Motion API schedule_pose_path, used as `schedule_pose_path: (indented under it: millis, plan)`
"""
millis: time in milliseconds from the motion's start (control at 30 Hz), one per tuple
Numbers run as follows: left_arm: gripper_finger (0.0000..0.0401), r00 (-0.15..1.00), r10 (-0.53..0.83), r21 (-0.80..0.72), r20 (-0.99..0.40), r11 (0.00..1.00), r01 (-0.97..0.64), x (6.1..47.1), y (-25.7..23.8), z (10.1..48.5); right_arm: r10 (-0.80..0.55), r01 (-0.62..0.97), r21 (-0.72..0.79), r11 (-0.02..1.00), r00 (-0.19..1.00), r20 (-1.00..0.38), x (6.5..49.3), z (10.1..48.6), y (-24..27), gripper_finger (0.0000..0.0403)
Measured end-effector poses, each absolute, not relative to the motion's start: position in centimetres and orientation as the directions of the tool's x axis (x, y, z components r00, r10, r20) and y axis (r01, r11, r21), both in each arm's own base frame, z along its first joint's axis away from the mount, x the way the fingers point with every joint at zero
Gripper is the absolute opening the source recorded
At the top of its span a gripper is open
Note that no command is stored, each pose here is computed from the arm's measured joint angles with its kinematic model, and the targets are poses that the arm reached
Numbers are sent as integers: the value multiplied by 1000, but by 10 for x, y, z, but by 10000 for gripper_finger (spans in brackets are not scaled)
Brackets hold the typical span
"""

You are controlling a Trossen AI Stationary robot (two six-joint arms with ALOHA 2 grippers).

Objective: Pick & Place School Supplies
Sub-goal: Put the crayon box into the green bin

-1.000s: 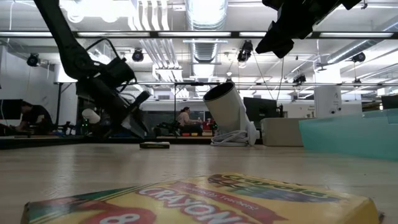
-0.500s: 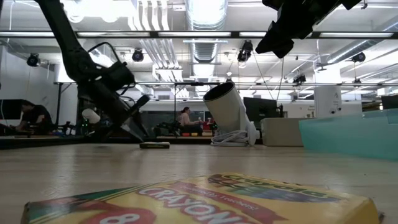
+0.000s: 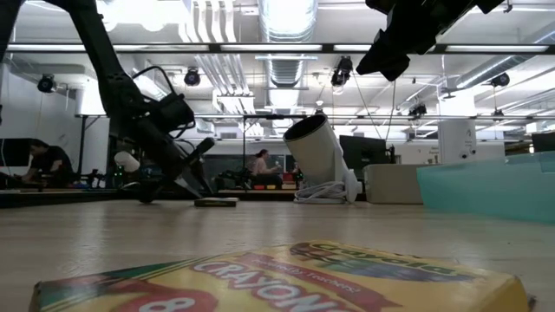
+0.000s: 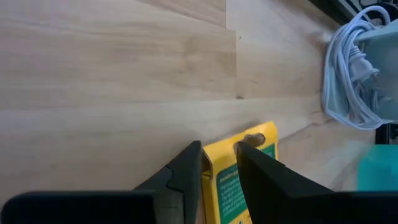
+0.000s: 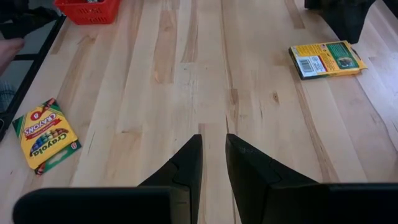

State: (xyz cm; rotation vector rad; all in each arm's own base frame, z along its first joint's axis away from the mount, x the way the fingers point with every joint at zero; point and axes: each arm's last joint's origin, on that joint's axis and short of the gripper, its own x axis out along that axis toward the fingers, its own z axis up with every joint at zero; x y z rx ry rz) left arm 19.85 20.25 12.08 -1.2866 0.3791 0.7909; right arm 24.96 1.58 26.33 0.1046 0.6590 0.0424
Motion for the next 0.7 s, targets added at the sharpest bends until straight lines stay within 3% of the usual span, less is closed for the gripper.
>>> schedule_pose_path:
  millis: [467, 700]
  plan:
    - [105, 692, 287, -705, -662, 74, -705, 203, 207, 116, 72, -5, 111, 994, 790, -609, 250, 263, 16, 68]
    - [68, 690, 287, -701, -665, 78, -709, 203, 206, 116, 72, -6, 110, 994, 790, -609, 250, 263, 16, 68]
